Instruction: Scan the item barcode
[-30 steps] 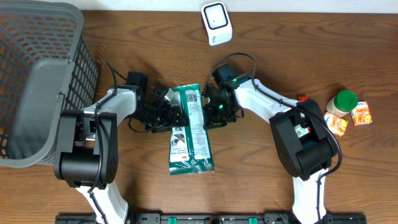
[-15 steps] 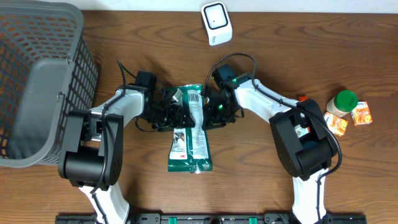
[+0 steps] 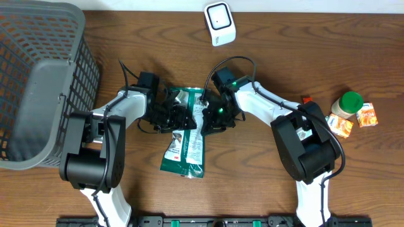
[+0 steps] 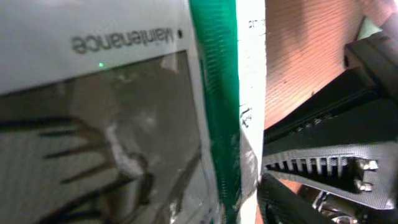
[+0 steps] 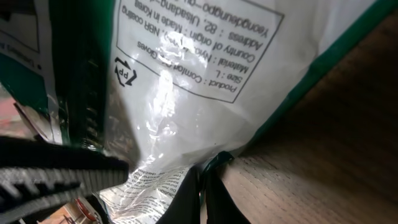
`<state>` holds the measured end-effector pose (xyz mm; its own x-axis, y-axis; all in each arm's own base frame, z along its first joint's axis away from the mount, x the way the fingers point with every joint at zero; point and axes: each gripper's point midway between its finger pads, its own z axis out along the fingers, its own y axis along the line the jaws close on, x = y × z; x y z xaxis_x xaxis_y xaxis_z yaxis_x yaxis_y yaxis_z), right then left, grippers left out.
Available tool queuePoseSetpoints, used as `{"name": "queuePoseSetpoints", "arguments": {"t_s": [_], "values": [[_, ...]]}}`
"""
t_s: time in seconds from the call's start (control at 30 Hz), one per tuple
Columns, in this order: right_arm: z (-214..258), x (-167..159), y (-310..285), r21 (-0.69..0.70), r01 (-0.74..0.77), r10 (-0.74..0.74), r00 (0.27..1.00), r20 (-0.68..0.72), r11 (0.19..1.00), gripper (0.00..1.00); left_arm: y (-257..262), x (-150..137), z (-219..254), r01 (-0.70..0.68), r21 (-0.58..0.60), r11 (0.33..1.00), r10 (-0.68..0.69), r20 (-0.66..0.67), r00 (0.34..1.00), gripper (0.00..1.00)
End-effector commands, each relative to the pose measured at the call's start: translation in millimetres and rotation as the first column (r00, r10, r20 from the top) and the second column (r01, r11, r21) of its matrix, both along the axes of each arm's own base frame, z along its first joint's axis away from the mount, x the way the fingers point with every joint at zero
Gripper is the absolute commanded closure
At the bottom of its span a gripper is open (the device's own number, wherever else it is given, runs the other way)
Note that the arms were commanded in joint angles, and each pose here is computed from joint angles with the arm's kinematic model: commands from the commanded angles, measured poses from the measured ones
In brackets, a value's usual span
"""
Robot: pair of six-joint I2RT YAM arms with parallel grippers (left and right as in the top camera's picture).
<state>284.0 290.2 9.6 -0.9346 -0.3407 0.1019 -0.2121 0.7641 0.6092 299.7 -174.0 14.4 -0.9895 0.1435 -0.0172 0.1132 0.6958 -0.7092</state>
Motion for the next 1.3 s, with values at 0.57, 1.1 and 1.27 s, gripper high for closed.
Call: {"name": "queuePoseSetpoints", "arguments": {"t_s": [0.57, 1.1, 1.27], "values": [[5, 17, -37, -0.032, 0.012, -0.011, 1.0, 0.022, 0.999, 0.98, 3, -12, -15, 0.017, 0.032, 0.999, -0.015, -0.04, 0.999, 0.86], [19, 34, -106, 0.048, 0.085, -0.083, 0.996, -0.03, 0.995, 0.8, 53, 13, 34, -0.023, 0.374, 0.927, -0.015, 0.099, 0.995, 0.93], [11, 39, -139, -0.04, 0.115, -0.116, 0.993, -0.021, 0.993, 0.78, 62, 20, 98, -0.097, 0.394, 0.914, -0.01, 0.261, 0.965, 0.92]]}}
